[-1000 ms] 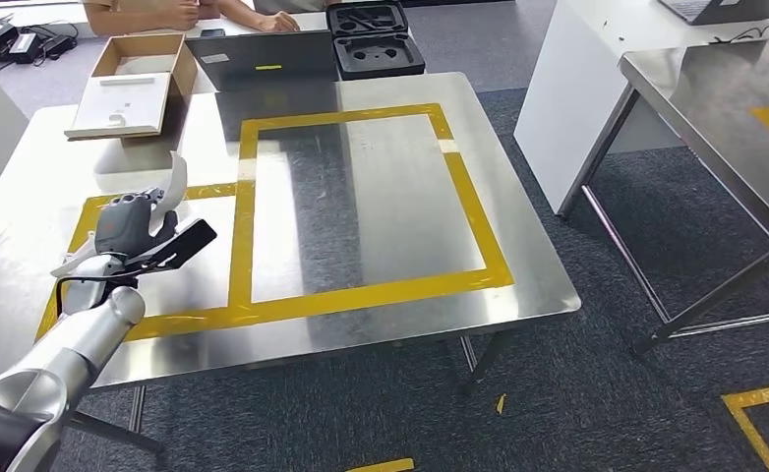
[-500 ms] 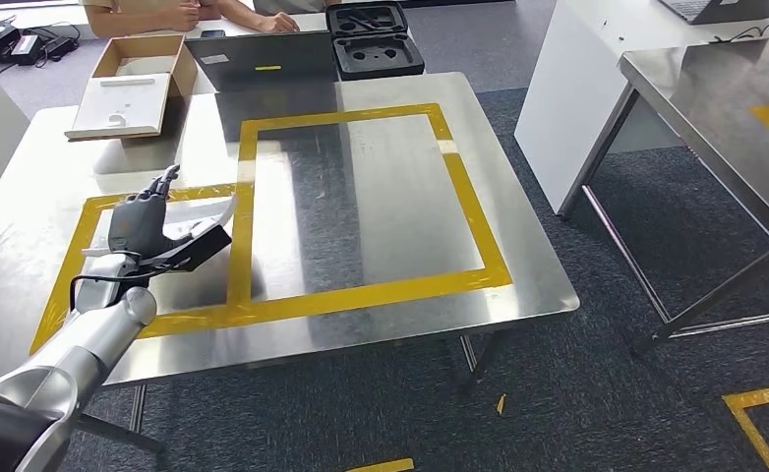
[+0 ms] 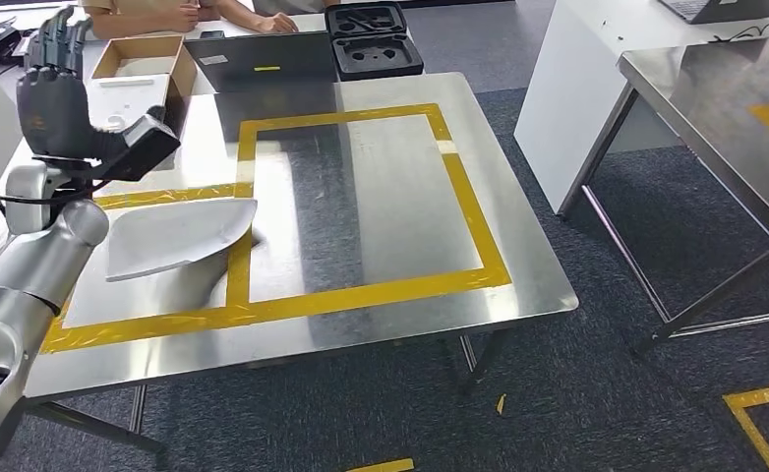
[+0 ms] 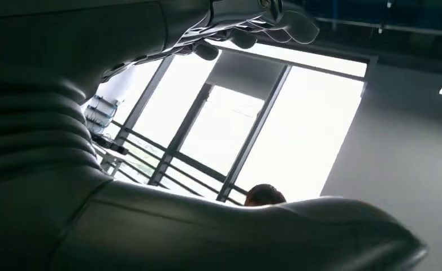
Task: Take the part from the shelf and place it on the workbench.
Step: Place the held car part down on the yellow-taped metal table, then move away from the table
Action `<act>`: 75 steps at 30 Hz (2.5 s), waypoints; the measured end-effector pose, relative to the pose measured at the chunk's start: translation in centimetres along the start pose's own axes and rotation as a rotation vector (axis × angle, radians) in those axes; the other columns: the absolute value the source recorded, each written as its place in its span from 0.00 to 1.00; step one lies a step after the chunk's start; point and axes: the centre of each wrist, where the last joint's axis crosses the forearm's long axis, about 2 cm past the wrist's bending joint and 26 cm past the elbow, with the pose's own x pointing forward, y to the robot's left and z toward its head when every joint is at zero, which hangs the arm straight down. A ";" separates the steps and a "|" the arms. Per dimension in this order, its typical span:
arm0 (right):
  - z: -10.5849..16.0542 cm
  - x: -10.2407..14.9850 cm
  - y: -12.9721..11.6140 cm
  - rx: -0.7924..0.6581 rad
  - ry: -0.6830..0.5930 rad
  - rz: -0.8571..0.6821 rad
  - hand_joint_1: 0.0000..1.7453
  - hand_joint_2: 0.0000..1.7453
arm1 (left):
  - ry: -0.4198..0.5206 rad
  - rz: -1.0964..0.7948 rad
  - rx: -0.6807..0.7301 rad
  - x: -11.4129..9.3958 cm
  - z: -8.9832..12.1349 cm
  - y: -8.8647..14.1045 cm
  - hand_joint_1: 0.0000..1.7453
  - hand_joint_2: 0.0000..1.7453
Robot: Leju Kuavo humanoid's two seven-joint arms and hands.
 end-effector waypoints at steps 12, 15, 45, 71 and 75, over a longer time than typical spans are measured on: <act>0.0 0.2 0.3 0.001 0.006 0.006 0.00 0.00 | -0.263 0.081 0.294 4.4 0.7 4.9 0.00 0.00; 0.0 0.1 0.3 0.000 0.007 0.006 0.00 0.00 | -0.277 0.090 0.299 4.8 1.2 4.9 0.00 0.00; 0.0 0.9 0.5 -0.027 0.027 0.022 0.00 0.00 | -0.475 0.200 0.465 9.5 11.5 5.3 0.00 0.00; 0.0 0.6 0.4 -0.043 0.023 -0.065 0.00 0.00 | -0.079 0.063 0.439 4.5 18.0 3.4 0.00 0.00; 0.0 0.5 0.4 -0.046 0.024 -0.066 0.00 0.00 | -0.047 0.060 0.427 4.4 18.7 3.0 0.00 0.00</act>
